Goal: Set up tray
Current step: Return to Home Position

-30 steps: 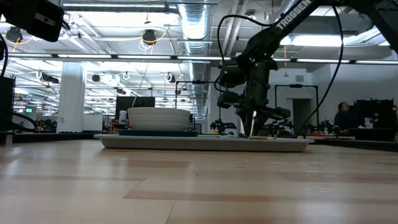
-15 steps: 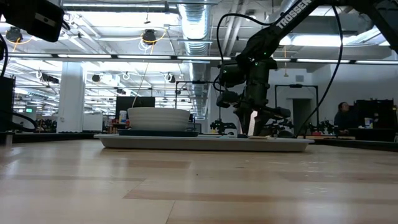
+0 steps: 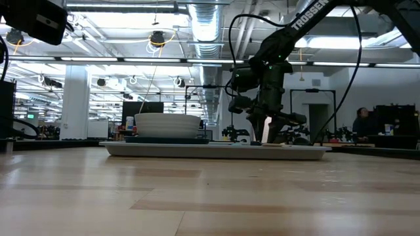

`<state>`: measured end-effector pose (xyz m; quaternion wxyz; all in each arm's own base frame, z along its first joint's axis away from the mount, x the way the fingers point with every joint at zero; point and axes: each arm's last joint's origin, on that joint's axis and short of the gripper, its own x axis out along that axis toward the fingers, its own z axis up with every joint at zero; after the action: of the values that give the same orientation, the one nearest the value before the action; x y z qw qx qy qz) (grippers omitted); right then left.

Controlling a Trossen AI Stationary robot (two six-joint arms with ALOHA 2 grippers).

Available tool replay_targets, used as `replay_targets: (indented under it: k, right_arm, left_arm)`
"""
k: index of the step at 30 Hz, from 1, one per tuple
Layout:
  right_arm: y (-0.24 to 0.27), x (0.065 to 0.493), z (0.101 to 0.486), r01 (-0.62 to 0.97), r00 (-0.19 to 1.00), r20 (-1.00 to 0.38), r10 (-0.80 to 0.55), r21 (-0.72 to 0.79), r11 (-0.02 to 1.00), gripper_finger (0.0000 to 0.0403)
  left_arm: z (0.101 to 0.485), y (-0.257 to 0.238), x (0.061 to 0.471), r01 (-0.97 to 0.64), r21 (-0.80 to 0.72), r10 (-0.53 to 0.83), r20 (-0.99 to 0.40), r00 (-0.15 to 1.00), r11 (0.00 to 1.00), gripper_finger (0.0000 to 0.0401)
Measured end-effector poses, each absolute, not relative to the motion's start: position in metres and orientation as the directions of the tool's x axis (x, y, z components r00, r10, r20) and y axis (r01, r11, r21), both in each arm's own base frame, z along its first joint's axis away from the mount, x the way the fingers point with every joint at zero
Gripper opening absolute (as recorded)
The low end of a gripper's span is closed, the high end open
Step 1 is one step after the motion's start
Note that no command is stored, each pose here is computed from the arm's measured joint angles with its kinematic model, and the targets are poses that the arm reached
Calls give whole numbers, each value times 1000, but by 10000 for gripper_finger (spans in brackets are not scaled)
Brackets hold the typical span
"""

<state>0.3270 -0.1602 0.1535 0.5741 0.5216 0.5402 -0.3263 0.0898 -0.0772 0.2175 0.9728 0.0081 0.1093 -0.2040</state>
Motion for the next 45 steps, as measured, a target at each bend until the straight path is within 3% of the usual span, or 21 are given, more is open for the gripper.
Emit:
replay_targets:
  k: [13, 23, 27, 32, 36, 41, 45]
  right_arm:
    - [-163, 324, 163, 935, 218, -960, 179, 258, 245, 102]
    - [-156, 327, 193, 913, 203, -967, 152, 243, 327, 102]
    - [-142, 325, 219, 885, 222, -973, 59, 227, 407, 102]
    - [-102, 312, 266, 841, 239, -957, -163, 120, 527, 102]
    - [-47, 304, 300, 675, 427, -885, -185, 176, 716, 102]
    - [40, 298, 325, 228, 763, -635, 124, 443, 867, 102]
    - [102, 286, 335, -105, 865, -407, 295, 429, 897, 102]
  left_arm:
    - [217, -77, 90, 398, -27, -394, -220, 892, 917, 126]
    - [217, -77, 90, 398, -25, -393, -224, 892, 917, 126]
    - [216, -77, 90, 398, -24, -393, -227, 891, 917, 126]
    - [216, -77, 90, 402, -3, -392, -229, 891, 916, 126]
    - [216, -77, 90, 402, -1, -392, -229, 891, 916, 126]
    - [216, -77, 90, 397, 0, -387, -228, 894, 918, 126]
    - [217, -77, 90, 395, -2, -386, -221, 896, 919, 126]
